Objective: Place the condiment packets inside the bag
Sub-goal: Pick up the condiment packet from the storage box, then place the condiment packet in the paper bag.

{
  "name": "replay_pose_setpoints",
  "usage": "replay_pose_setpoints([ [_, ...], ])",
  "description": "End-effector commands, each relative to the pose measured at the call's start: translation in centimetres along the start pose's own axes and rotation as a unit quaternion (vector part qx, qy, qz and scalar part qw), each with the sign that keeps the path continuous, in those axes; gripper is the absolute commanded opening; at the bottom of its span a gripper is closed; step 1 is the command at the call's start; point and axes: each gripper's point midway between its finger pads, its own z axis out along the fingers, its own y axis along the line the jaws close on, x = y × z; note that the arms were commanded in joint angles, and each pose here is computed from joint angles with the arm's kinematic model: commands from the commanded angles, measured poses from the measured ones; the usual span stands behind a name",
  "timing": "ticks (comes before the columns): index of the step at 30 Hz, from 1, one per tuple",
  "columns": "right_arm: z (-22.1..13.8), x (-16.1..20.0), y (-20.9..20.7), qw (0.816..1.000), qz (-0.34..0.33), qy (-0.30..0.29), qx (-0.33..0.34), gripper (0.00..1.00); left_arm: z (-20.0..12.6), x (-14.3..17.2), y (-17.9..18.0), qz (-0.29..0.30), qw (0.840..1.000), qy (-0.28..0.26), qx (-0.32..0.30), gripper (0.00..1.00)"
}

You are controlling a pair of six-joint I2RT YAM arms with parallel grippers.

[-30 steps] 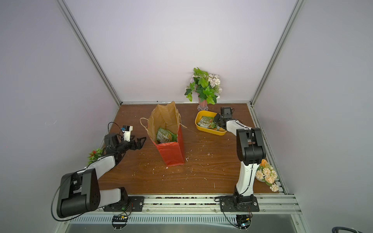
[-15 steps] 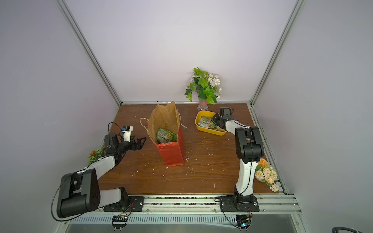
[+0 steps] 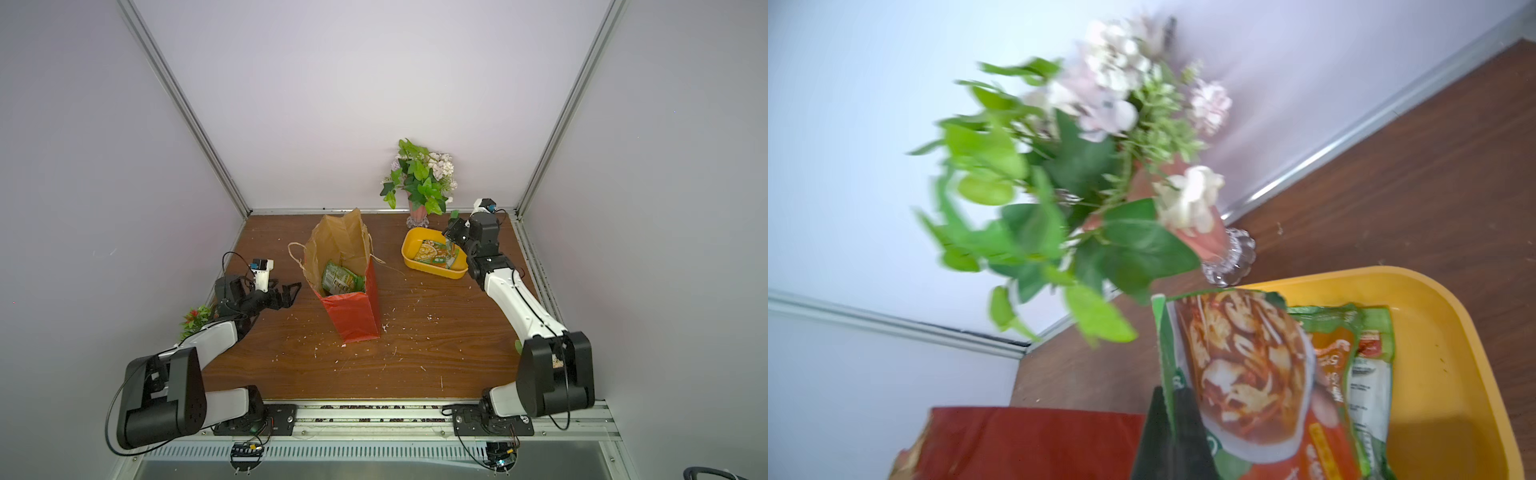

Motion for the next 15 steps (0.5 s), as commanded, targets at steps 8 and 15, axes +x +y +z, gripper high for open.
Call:
replay_pose_setpoints([
  [8,-9.1,0.0,17.1,0.983,-0.086,-0.028,-0.161,0.0,-0.4,-0.5,0.1,0.009,1.0,-0.012,0.0,0.99],
  [15,-11.6,3.8,26.3,0.963,-0.126,0.001,-0.24,0.0,-0.4,-0.5,0.0,0.009,1.0,-0.013,0.001,0.99],
])
